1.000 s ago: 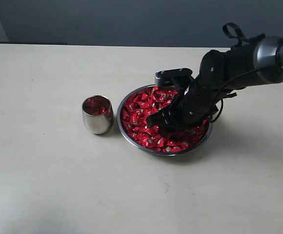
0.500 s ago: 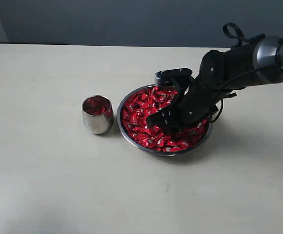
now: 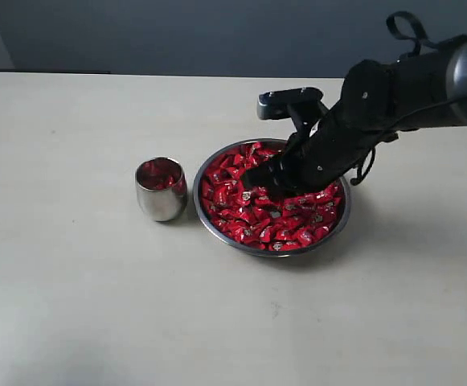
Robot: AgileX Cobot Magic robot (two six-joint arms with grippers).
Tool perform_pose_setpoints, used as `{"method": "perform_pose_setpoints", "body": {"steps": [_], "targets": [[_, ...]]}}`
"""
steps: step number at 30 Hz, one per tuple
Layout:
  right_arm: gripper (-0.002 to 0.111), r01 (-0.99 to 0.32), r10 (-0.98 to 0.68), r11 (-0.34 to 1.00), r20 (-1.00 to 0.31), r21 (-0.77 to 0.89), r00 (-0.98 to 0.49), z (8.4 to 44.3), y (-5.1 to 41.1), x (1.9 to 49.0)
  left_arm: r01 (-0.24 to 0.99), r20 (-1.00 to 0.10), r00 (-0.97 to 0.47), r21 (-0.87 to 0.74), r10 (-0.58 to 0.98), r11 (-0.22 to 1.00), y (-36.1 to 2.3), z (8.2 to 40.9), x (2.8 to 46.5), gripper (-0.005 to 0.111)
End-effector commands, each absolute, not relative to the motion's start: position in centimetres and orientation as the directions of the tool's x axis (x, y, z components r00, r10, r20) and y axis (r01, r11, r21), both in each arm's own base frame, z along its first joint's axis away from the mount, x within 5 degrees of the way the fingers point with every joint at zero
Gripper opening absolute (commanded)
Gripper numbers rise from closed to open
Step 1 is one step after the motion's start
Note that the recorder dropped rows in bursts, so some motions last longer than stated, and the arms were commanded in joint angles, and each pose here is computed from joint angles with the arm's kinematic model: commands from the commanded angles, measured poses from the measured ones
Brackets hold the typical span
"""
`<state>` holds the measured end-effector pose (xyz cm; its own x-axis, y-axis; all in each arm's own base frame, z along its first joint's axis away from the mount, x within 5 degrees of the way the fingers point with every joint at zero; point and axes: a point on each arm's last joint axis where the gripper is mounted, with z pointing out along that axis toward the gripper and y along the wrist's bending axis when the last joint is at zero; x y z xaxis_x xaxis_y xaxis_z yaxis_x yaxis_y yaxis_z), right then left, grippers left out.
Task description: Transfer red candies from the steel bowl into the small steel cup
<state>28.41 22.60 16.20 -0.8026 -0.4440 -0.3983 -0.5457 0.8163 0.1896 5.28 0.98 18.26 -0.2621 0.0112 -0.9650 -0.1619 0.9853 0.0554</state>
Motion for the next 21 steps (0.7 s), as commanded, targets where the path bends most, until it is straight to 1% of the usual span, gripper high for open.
{"method": "perform_pose_setpoints", "body": {"steps": [1, 12, 14, 16, 21], "targets": [[-0.001, -0.568, -0.443, 0.805, -0.463, 0.17, -0.767, 18.4, 22.3, 28.5, -0.165, -0.968, -0.25, 0.055, 0.013, 0.985, 1.0, 18.3, 5.3, 0.0], [-0.001, -0.597, -0.416, 0.78, -0.557, 0.188, -0.719, 23.4, 23.9, 30.2, -0.165, -0.968, -0.25, 0.055, 0.013, 0.985, 1.0, 18.3, 5.3, 0.0], [-0.001, -0.606, -0.431, 0.774, -0.547, 0.185, -0.718, 23.7, 24.0, 30.3, -0.165, -0.968, -0.25, 0.055, 0.013, 0.985, 1.0, 18.3, 5.3, 0.0], [-0.001, -0.609, -0.449, 0.772, -0.522, 0.182, -0.725, 23.4, 24.0, 30.3, -0.165, -0.968, -0.25, 0.055, 0.013, 0.985, 1.0, 18.3, 5.3, 0.0], [-0.001, -0.575, -0.462, 0.796, -0.425, 0.189, -0.779, 21.3, 24.0, 30.4, -0.165, -0.968, -0.25, 0.055, 0.013, 0.985, 1.0, 18.3, 5.3, 0.0]]}}
